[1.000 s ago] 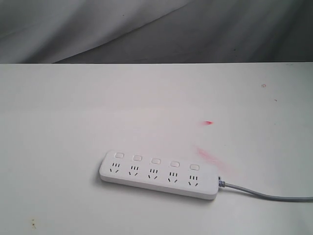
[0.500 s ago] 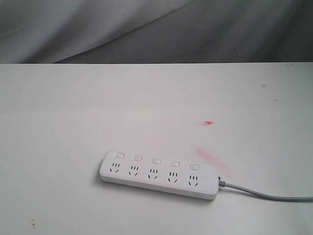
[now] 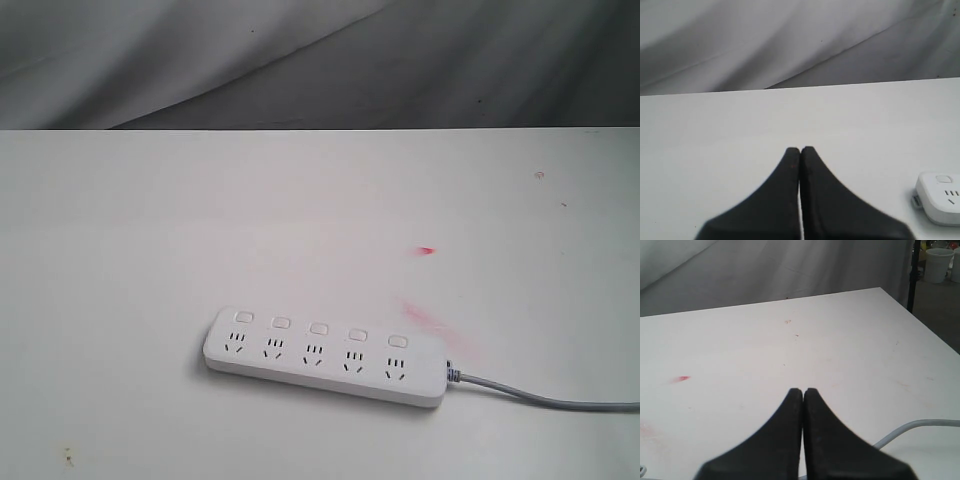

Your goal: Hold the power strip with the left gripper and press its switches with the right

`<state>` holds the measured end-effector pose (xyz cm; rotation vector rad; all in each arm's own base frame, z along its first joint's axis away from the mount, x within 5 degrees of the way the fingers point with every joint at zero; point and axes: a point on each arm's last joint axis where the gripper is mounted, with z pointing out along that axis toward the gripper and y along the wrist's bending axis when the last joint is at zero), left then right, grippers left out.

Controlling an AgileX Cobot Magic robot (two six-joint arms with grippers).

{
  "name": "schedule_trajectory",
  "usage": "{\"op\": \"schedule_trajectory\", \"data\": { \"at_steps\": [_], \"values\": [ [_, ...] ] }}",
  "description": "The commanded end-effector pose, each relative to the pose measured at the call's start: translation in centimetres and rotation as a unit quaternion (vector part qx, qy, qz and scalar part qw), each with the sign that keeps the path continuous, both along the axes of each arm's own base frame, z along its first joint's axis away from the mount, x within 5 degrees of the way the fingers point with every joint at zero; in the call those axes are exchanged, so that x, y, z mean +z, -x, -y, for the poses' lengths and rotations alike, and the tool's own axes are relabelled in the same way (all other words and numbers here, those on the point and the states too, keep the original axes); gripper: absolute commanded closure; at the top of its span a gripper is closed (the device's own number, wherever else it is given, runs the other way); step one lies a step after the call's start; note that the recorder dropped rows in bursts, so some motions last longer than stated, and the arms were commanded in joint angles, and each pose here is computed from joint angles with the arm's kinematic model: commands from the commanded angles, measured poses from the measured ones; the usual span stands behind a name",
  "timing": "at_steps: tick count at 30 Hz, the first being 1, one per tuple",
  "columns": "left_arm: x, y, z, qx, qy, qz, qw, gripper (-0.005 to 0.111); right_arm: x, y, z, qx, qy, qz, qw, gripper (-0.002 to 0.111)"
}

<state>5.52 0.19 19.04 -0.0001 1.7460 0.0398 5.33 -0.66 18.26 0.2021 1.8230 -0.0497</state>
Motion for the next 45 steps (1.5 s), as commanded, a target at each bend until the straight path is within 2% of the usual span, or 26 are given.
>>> {"op": "schedule_trajectory", "data": {
  "at_steps": [1, 6, 9, 13, 26, 33, 45],
  "values": [
    [-0.1, 0.0, 0.0, -0.001, -0.001, -0.001, 1.000, 0.106, -0.1, 0.0, 0.1, -0.005, 0.004, -0.001, 1.000, 0.108],
    [-0.1, 0.0, 0.0, -0.001, 0.001, 0.000, 1.000, 0.106, -0.1, 0.0, 0.1, -0.005, 0.004, -0.001, 1.000, 0.108],
    [0.2, 0.0, 0.2, -0.005, 0.038, 0.020, 0.999, 0.106, -0.1, 0.0, 0.1, -0.005, 0.004, -0.001, 1.000, 0.108],
    [0.7, -0.1, 0.2, -0.005, 0.038, 0.045, 0.998, 0.106, -0.1, 0.0, 0.1, -0.005, 0.004, -0.001, 1.000, 0.108],
    [0.7, -0.1, 0.2, -0.005, 0.038, 0.042, 0.998, 0.106, -0.1, 0.0, 0.1, -0.005, 0.004, -0.001, 1.000, 0.108],
    [-0.3, 0.1, 0.2, -0.004, 0.039, -0.012, 0.999, 0.106, -0.1, 0.0, 0.1, -0.005, 0.004, -0.001, 1.000, 0.108],
    [-0.3, 0.1, 0.2, -0.004, 0.039, -0.011, 0.999, 0.106, -0.1, 0.0, 0.1, -0.005, 0.004, -0.001, 1.000, 0.108]
  ]
}}
